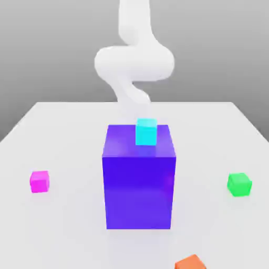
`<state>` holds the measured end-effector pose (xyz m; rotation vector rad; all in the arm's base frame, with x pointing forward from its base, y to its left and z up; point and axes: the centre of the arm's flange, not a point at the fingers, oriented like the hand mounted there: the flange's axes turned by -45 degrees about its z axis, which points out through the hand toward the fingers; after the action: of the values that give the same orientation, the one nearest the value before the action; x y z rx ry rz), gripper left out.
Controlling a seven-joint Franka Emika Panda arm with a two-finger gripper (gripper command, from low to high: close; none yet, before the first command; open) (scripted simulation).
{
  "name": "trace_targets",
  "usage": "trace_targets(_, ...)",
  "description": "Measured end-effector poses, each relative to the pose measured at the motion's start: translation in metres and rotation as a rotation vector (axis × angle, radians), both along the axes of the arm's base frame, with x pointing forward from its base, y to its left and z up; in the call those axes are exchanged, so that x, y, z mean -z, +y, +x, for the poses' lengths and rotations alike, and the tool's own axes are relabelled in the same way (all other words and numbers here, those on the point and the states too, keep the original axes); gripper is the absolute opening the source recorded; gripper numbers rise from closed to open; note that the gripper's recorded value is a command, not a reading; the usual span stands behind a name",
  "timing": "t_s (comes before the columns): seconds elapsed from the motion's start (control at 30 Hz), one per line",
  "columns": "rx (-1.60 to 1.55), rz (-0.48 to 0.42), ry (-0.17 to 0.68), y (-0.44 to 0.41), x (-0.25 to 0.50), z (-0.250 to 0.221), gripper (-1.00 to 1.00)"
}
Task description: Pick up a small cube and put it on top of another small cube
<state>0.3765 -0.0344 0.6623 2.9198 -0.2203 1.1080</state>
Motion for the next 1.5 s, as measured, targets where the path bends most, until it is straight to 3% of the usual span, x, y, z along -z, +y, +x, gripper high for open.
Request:
trace_targets(0.13, 0.212, 0.068, 0.118, -0.066, 0.086, 0.029, 0.0)
trace_targets(0.3, 0.471, 0.162, 0.249, -0.146, 0.194, 0.024, 0.0)
trace_targets(0.5, 0.785, 0.296, 0.393, -0.223, 0.319, -0.031, 0.0)
trace_targets(0.77, 1.219, 0.51, 0.553, -0.266, 0.461, -0.162, 0.0)
trace_targets(1.0, 1.23, 0.517, 0.574, -0.259, 0.528, -0.166, 0.0)
trace_targets(1.03, 1.23, 0.518, 0.574, -0.259, 0.534, -0.166, -1.0)
trace_targets(1.27, 1.229, 0.518, 0.574, -0.259, 0.534, -0.166, -1.0)
trace_targets(1.5, 1.23, 0.52, 0.571, -0.259, 0.477, -0.166, -1.0)
